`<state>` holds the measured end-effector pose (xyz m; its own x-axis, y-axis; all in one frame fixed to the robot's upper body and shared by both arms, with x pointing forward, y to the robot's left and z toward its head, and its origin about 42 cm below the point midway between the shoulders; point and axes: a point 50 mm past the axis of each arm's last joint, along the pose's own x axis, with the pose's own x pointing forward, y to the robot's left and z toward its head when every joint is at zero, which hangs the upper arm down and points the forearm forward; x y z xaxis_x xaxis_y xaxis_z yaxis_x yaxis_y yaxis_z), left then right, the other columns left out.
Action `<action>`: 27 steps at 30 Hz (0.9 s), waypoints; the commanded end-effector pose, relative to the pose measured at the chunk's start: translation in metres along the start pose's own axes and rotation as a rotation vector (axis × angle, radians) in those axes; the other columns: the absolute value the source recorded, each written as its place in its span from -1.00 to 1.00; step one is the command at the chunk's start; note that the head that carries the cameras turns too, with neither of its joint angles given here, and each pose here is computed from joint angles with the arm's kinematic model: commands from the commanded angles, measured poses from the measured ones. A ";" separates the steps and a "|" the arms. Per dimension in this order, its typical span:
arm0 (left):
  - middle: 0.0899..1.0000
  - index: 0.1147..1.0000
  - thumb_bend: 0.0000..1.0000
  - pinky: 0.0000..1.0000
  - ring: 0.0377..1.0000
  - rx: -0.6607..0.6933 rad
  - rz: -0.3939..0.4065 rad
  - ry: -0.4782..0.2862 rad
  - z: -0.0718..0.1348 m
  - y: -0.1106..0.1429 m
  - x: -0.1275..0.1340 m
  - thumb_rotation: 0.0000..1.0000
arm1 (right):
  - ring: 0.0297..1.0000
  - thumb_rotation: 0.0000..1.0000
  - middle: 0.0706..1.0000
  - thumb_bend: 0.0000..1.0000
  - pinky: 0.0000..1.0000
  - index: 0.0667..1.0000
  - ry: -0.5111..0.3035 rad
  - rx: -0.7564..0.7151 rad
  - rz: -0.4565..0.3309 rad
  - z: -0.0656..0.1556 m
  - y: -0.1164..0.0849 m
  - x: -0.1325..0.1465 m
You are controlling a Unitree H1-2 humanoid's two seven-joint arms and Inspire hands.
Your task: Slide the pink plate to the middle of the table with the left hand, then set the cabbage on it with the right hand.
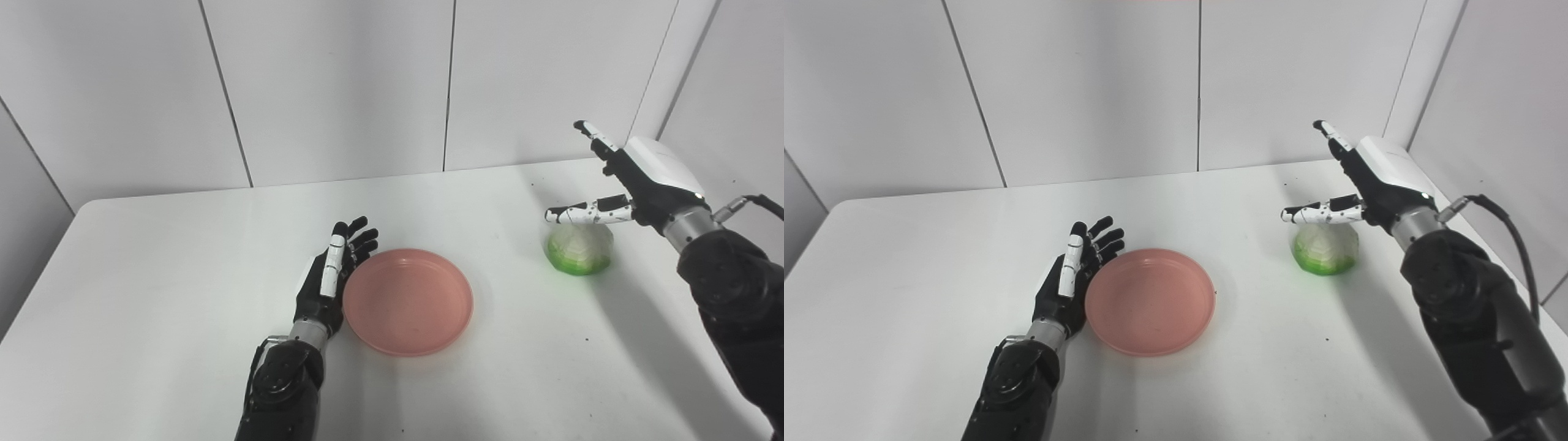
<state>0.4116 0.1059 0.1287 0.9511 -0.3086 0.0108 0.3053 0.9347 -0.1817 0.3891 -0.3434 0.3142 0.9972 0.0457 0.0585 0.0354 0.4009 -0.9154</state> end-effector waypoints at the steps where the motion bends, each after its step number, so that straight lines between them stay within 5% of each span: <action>1: 0.64 0.64 0.43 0.77 0.70 0.016 -0.004 -0.039 0.012 0.000 0.008 1.00 | 0.81 -0.13 0.90 0.86 0.52 0.90 -0.007 -0.076 -0.035 0.004 -0.023 0.009; 13: 0.64 0.64 0.45 0.82 0.71 0.007 -0.001 -0.037 0.011 -0.001 0.007 1.00 | 0.83 -0.10 0.86 1.00 0.69 0.89 0.050 -0.172 0.115 -0.019 0.006 0.026; 27: 0.63 0.63 0.45 0.75 0.68 0.009 0.003 -0.042 0.010 -0.001 0.005 1.00 | 0.83 -0.39 0.88 1.00 0.62 0.84 0.092 -0.193 0.175 -0.033 0.034 0.025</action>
<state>0.4114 0.1060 0.1286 0.9527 -0.3035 0.0184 0.3016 0.9357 -0.1829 0.4095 -0.3572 0.2494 0.9789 -0.0090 -0.2042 -0.1952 0.2549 -0.9471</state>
